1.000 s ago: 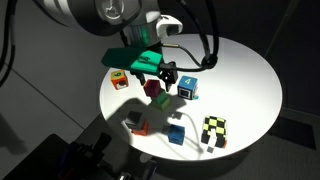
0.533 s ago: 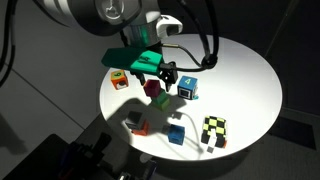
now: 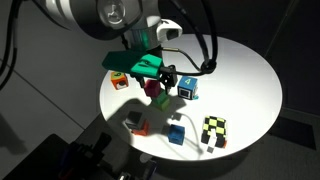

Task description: Put the dark blue toy block on the three stacked toy block

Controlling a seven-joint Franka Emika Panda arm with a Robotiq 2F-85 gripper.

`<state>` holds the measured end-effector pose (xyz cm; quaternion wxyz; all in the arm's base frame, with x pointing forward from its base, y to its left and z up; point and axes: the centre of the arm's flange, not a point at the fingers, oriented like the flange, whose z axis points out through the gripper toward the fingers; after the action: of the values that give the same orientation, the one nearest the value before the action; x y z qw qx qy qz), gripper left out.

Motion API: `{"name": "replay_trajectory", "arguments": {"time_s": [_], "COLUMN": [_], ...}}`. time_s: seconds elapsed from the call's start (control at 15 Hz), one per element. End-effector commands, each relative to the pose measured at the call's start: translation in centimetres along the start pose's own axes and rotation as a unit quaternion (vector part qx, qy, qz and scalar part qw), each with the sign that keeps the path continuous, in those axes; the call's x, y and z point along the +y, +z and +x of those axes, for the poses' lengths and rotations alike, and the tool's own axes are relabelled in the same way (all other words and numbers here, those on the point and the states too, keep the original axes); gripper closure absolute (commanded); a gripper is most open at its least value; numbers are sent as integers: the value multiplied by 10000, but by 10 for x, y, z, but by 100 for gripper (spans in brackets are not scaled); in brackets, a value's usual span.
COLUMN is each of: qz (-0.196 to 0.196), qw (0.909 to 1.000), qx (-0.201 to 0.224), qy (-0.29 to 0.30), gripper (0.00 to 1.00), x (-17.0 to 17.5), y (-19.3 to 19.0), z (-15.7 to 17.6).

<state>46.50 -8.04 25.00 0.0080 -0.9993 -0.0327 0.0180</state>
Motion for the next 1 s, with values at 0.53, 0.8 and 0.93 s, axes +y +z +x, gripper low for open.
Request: {"name": "replay_trajectory", "arguments": {"time_s": [0.53,0.8,0.93], "qz": [55,16,-5], "qw": [9990,9991,9995], "qx": [-429,-411,-291], "qy": [80,125,109], "gripper": [0,0,0], "x": [26,32,35], "y": [49,66,73], "z": [-8,-11,-11]}}
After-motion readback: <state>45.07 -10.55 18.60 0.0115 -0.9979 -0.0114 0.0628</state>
